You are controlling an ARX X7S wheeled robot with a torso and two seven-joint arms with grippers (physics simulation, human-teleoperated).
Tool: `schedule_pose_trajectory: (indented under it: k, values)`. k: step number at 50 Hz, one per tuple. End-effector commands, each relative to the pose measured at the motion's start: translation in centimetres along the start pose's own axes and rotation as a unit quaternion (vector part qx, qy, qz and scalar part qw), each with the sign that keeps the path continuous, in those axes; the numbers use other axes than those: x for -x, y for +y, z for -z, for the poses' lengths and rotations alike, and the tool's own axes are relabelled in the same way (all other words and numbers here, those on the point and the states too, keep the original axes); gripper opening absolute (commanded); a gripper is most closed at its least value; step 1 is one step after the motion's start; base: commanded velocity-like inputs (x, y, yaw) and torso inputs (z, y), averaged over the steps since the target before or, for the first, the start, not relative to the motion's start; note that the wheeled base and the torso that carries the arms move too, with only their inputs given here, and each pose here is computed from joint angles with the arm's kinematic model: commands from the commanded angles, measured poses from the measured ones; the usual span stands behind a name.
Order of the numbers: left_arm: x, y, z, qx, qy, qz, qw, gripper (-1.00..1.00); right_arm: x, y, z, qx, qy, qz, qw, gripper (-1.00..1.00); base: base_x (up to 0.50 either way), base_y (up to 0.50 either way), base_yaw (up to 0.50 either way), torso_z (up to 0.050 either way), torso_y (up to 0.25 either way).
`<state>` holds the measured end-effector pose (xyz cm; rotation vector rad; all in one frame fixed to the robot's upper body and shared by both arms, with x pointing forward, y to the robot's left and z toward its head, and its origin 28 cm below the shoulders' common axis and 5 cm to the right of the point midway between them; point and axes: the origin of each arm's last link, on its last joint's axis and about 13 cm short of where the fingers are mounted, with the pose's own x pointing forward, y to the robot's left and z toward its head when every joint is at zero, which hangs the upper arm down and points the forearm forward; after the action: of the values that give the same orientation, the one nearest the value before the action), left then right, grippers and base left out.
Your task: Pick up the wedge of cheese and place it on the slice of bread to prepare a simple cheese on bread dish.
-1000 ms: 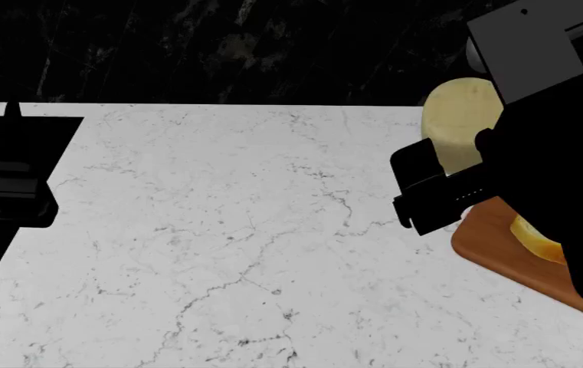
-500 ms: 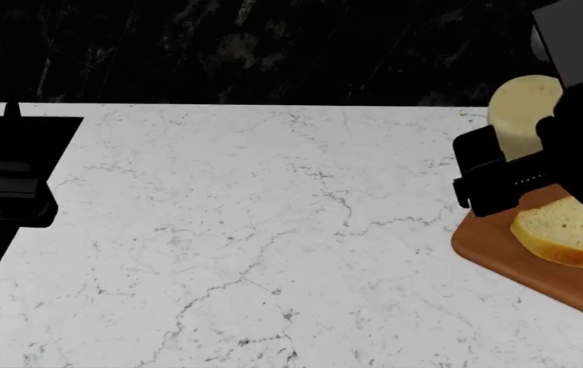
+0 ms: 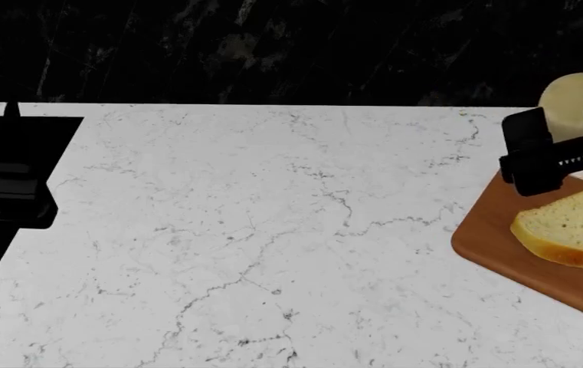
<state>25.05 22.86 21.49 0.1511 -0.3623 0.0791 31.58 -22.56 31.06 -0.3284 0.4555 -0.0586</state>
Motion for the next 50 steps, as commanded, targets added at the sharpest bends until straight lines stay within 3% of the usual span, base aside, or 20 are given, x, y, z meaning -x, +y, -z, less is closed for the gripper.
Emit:
schedule_pose_trajectory:
  k: [1,5,14,19,50]
  values:
    - [0.0,0.0,0.1,0.0,0.0,0.0,1.0,1.0,-0.1,-0.6,-0.2,0.0,0.004,0.011,1.0,-1.0,0.0,0.0,0.0,0.0,0.0]
    - [0.0,0.0,0.0,0.0,0.0,0.0,1.0,1.0,-0.3,-0.7,-0.3,-0.001,0.001,0.013,1.0,-1.0,0.0,0.0,0.0,0.0,0.0]
    - [0.0,0.0,0.0,0.0,0.001,0.0,1.0,1.0,-2.0,-2.6,1.3,-0.024,0.047,0.091,0.994,-1.0,0.0,0.0,0.0,0.0,0.0]
    - [0.0,0.0,0.0,0.0,0.0,0.0,1.0,1.0,-2.5,-3.1,2.1,-0.038,0.058,0.102,0.992,-1.0,0.0,0.0,0.0,0.0,0.0]
    - [0.0,0.0,0.0,-0.001,-0.001,-0.001,1.0,1.0,-9.3,-1.7,4.5,-0.048,0.102,0.065,0.992,-1.0,0.0,0.0,0.0,0.0,0.0]
